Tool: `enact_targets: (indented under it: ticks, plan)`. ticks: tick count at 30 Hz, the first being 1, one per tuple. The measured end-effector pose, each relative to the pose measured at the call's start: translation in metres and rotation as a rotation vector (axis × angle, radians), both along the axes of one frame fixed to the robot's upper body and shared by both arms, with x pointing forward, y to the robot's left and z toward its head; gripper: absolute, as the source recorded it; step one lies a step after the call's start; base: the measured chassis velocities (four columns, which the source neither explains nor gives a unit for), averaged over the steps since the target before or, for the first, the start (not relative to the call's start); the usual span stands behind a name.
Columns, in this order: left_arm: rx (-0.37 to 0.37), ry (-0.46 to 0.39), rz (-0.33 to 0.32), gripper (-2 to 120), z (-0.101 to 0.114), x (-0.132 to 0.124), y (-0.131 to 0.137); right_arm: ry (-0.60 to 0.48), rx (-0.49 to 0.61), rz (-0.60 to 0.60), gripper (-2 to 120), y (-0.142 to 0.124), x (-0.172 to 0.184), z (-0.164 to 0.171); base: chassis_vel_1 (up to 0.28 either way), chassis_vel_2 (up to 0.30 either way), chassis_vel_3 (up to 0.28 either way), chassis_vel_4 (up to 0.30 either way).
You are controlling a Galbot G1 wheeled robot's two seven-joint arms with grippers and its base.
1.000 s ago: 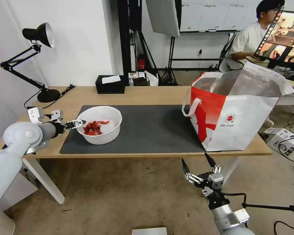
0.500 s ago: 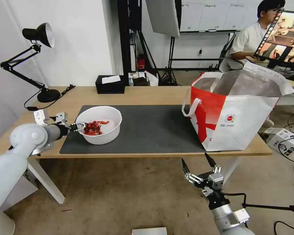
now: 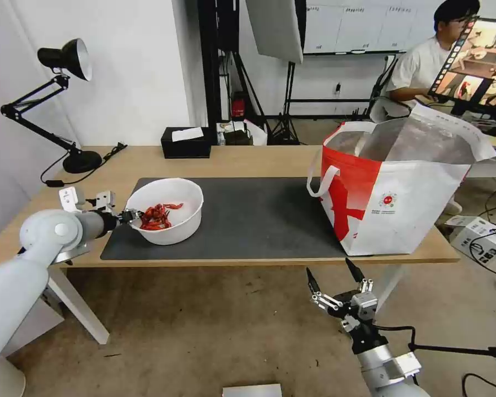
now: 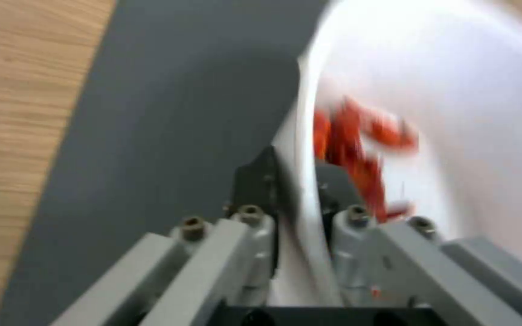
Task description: Pick up the trash from the table and place it into the takeout bag.
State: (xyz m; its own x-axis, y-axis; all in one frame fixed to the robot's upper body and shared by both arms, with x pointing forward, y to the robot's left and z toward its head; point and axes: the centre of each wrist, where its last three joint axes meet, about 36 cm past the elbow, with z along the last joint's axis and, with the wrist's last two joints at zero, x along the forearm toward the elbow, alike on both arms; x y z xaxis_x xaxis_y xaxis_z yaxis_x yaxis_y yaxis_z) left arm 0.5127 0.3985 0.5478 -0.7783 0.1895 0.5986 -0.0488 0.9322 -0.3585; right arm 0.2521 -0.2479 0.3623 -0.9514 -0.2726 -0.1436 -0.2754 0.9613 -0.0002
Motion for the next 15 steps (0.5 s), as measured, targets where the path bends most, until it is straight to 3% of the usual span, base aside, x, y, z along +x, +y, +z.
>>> enact_targets:
  ticks: [1,10,15]
  plan:
    - [-0.01,0.002,-0.001,1,-0.001,0.0,-0.001,0.0,0.0,0.0,100,0.0,0.0,0.0,0.0,0.0,0.0,0.0]
    - [-0.036,-0.002,-0.005,0,-0.002,-0.003,-0.004,0.0,0.0,0.0,100,0.0,0.0,0.0,0.0,0.0,0.0,0.0]
    - [-0.051,-0.086,-0.034,0,0.015,-0.006,-0.024,0.0,0.0,0.0,100,0.0,0.0,0.0,0.0,0.0,0.0,0.0]
